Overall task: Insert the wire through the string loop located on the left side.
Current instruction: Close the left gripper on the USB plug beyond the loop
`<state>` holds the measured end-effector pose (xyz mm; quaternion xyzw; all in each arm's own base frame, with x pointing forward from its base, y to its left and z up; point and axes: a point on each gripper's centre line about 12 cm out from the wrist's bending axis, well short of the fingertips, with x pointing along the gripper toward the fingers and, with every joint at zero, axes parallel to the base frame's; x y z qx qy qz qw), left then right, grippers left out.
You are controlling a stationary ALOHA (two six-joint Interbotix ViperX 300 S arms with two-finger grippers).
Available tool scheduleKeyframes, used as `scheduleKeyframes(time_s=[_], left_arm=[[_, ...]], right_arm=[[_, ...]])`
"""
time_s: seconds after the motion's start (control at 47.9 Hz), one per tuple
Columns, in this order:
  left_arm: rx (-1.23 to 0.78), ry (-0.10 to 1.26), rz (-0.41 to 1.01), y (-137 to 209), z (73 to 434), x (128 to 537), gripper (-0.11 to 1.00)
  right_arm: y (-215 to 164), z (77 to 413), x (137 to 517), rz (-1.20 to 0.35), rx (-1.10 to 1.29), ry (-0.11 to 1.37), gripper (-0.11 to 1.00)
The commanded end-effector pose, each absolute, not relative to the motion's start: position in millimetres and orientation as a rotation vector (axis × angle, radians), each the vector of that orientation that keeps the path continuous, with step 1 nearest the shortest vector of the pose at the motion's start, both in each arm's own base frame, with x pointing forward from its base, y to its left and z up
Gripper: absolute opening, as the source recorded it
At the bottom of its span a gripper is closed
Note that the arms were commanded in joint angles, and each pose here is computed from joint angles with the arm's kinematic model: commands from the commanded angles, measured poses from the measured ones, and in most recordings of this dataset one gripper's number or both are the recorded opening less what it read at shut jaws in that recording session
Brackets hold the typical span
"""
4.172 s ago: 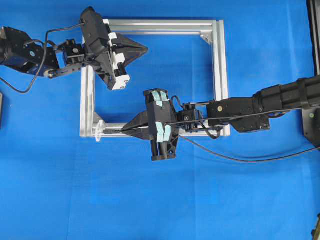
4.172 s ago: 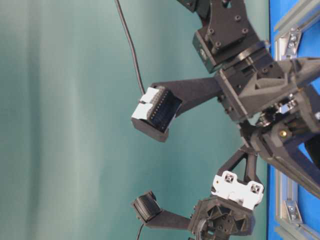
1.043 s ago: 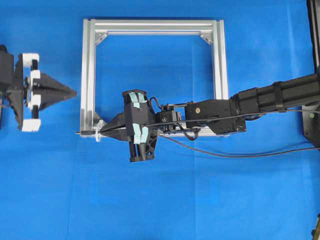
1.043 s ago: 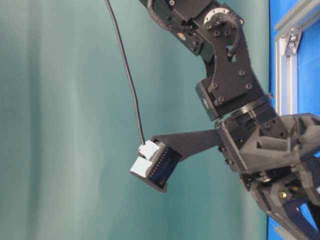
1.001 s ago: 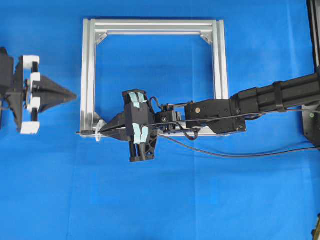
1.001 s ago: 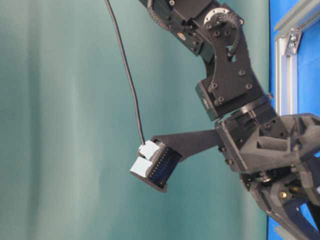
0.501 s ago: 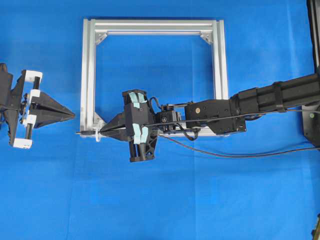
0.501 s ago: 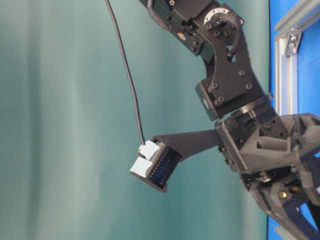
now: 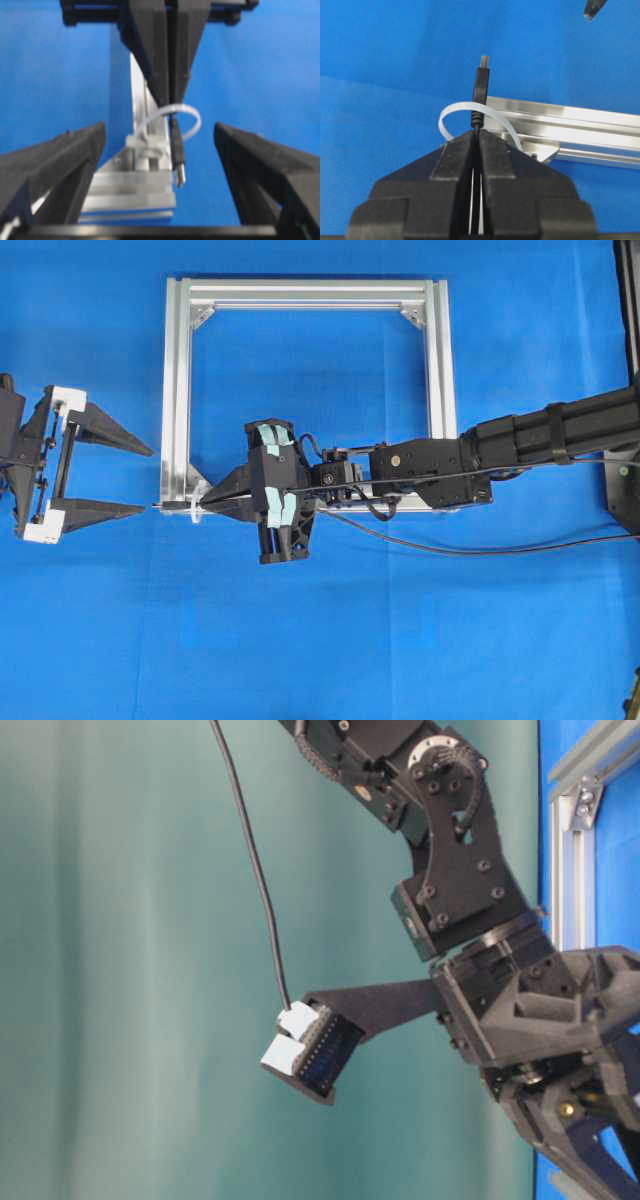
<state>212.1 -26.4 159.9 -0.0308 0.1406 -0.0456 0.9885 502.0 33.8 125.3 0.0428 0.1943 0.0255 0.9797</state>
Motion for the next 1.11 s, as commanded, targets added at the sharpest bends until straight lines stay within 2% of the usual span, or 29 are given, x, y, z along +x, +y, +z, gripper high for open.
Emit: scheduleKeyframes(time_s=[0.0, 0.188, 0.668, 1.085], left_arm=[[-0.062, 0.250, -0.096, -28, 168, 218, 0.91], [-0.062, 0.267, -0.098, -29, 166, 221, 0.89], [-0.045, 0.459, -0.121, -44, 124, 254, 0.89], [-0.057, 0.466, -0.116, -43, 122, 253, 0.89]], right_arm=[[33, 141, 506, 0.051, 0.087, 0.351, 0.00], [33, 141, 506, 0.051, 0.087, 0.353, 0.00], [33, 141, 506, 0.051, 0.087, 0.353, 0.00], [33, 140, 506, 0.050, 0.087, 0.356, 0.00]])
